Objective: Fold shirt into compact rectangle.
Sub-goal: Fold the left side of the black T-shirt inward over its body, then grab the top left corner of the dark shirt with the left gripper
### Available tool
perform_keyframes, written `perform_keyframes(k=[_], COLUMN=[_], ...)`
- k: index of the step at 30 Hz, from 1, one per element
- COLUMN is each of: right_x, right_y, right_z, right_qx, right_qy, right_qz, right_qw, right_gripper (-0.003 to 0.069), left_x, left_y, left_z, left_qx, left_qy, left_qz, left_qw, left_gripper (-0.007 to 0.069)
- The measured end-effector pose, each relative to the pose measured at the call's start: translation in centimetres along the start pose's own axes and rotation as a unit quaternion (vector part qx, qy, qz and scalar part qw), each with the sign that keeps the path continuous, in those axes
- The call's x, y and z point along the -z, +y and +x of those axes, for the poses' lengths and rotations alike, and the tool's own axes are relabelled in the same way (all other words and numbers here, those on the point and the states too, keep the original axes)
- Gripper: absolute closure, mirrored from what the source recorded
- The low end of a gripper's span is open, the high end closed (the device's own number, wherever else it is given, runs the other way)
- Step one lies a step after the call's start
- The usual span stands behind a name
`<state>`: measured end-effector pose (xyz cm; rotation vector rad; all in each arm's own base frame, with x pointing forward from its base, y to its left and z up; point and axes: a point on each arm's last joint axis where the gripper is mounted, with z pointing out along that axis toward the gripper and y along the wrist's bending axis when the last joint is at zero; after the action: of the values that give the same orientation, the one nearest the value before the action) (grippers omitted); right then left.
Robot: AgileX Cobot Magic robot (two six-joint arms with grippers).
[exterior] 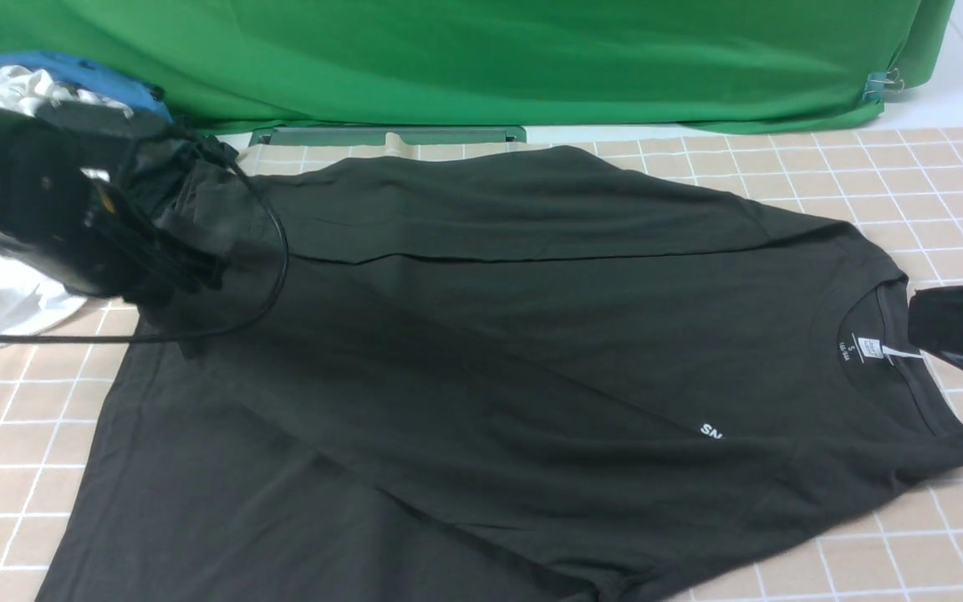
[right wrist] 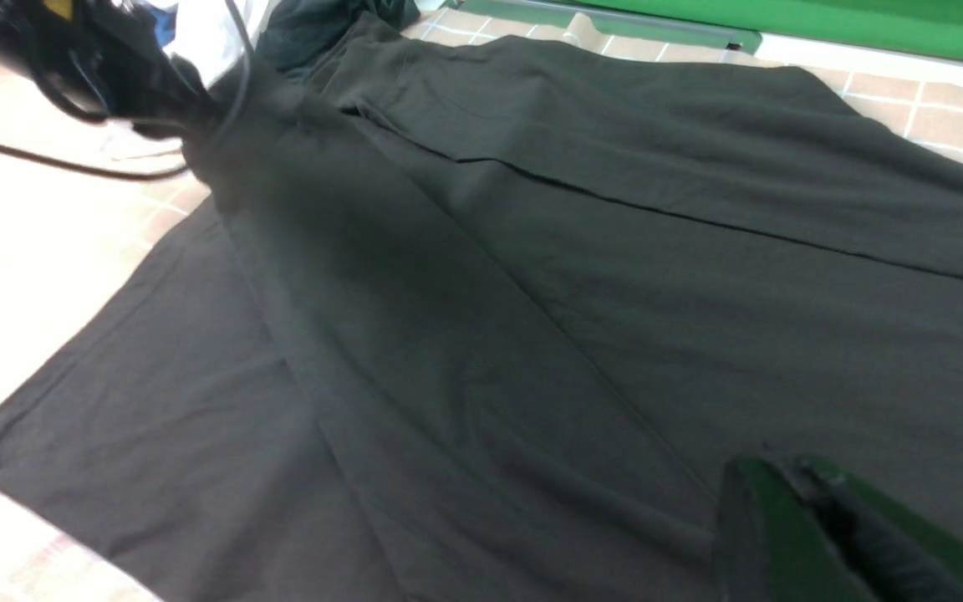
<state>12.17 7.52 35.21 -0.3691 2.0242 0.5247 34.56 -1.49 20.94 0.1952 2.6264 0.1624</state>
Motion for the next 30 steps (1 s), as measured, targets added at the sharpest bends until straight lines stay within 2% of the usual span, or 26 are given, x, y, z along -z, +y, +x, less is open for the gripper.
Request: perform_keyframes(k=[7,10,13,16,22,30], right_x=[0.0,0.0,0.0,0.0,0.0,0.0], right_y=[0.0,0.0,0.0,0.0,0.0,0.0], right_z=[0.0,0.0,0.0,0.0,0.0,0.0], right_qx=[0.0,0.0,0.0,-0.002,-0.002,-0.009], right_qy=[0.002,0.002,0.002,0.002,0.002,0.003], right_qz=[0.0,0.0,0.0,0.0,0.0,0.0], right_qw=[1.0,1.0,1.0,1.0,1.0,1.0], right_gripper=[0.0589,0.0587,0.0587,0.0587,0.0587,0.0587], left_x=[-0.7,0.1,0.4,-0.3,-5.0,-9.6], left_y=[0.3,1.1,2.3,2.8,2.0,1.7], left_z=[-0.2,-2.0,-4.0,-6.0,-7.6,-8.1], left_qx=[0.027,0.084,0.138,0.16,0.155,0.152], left_qy=[0.002,-0.031,-0.06,-0.069,-0.035,-0.025], left_qz=[-0.019,-0.02,-0.01,0.008,0.039,0.04], left_qw=[0.999,0.996,0.989,0.985,0.987,0.987], left_gripper=[0.0274,0.0203,0.0183,0.0172,0.0172,0.0172])
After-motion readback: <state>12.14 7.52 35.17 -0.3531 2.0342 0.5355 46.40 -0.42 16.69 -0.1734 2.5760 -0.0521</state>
